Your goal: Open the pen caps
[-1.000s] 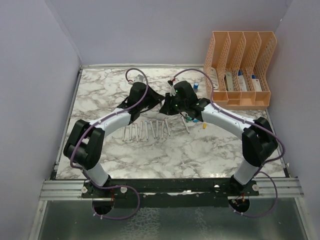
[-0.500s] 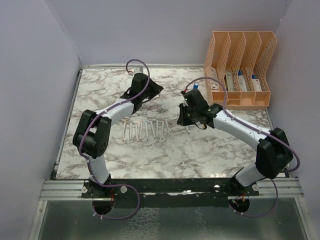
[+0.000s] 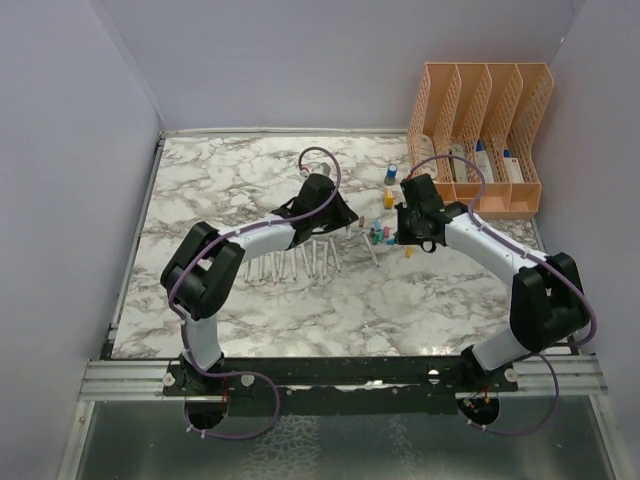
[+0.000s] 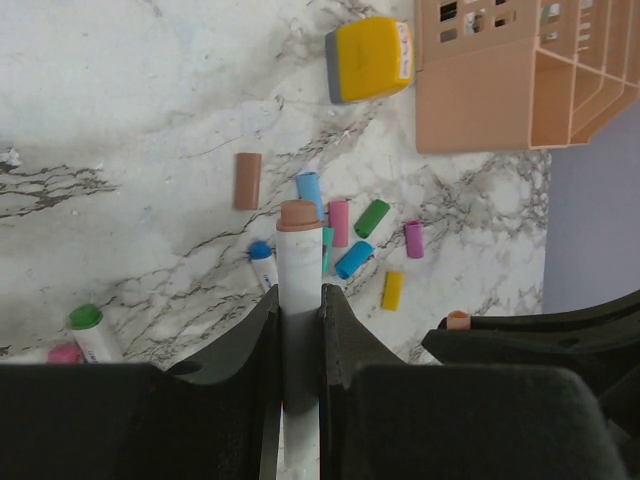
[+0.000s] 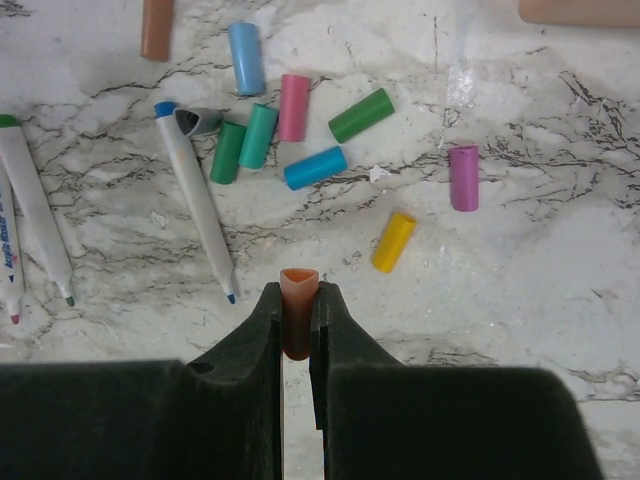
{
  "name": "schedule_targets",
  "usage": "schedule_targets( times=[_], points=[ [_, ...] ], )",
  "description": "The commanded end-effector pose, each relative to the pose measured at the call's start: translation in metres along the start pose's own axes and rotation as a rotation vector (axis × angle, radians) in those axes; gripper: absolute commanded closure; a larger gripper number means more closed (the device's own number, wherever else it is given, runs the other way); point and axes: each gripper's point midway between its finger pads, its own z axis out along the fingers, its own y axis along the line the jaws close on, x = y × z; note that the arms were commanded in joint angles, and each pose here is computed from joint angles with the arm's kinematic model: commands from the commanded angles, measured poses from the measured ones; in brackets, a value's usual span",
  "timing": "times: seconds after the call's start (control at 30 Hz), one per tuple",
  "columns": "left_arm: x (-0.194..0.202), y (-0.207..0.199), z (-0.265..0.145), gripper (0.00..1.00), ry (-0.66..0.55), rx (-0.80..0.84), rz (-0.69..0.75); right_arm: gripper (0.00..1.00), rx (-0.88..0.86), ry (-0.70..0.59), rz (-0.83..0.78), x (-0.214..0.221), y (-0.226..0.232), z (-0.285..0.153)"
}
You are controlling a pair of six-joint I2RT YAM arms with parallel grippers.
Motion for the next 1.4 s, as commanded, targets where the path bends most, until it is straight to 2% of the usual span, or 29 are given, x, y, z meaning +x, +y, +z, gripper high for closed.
schedule_targets(
  times=[0.0, 0.4, 0.73, 1.13, 1.37],
  points=[
    [0.017, 0.017, 0.005, 1.0, 0.031, -0.048, 0.032, 0.93, 0.017, 0.014, -0.014, 0.003, -0.009, 0.012],
    [0.044, 0.038, 0.013, 1.0, 0.087, -0.1, 0.036, 0.89, -0.017, 0.059, -0.028, 0.013, -0.003, 0.028],
    [0.056, 0.053, 0.014, 0.87, 0.112, -0.131, 0.027, 0.82, -0.039, 0.088, -0.035, 0.021, 0.0, 0.037],
    [0.053, 0.051, 0.011, 0.7, 0.105, -0.138, 0.028, 0.73, -0.046, 0.097, -0.035, 0.023, 0.001, 0.04],
    [0.039, 0.04, -0.004, 0.69, 0.069, -0.128, 0.028, 0.72, -0.046, 0.084, -0.032, 0.018, 0.002, 0.036]
  ],
)
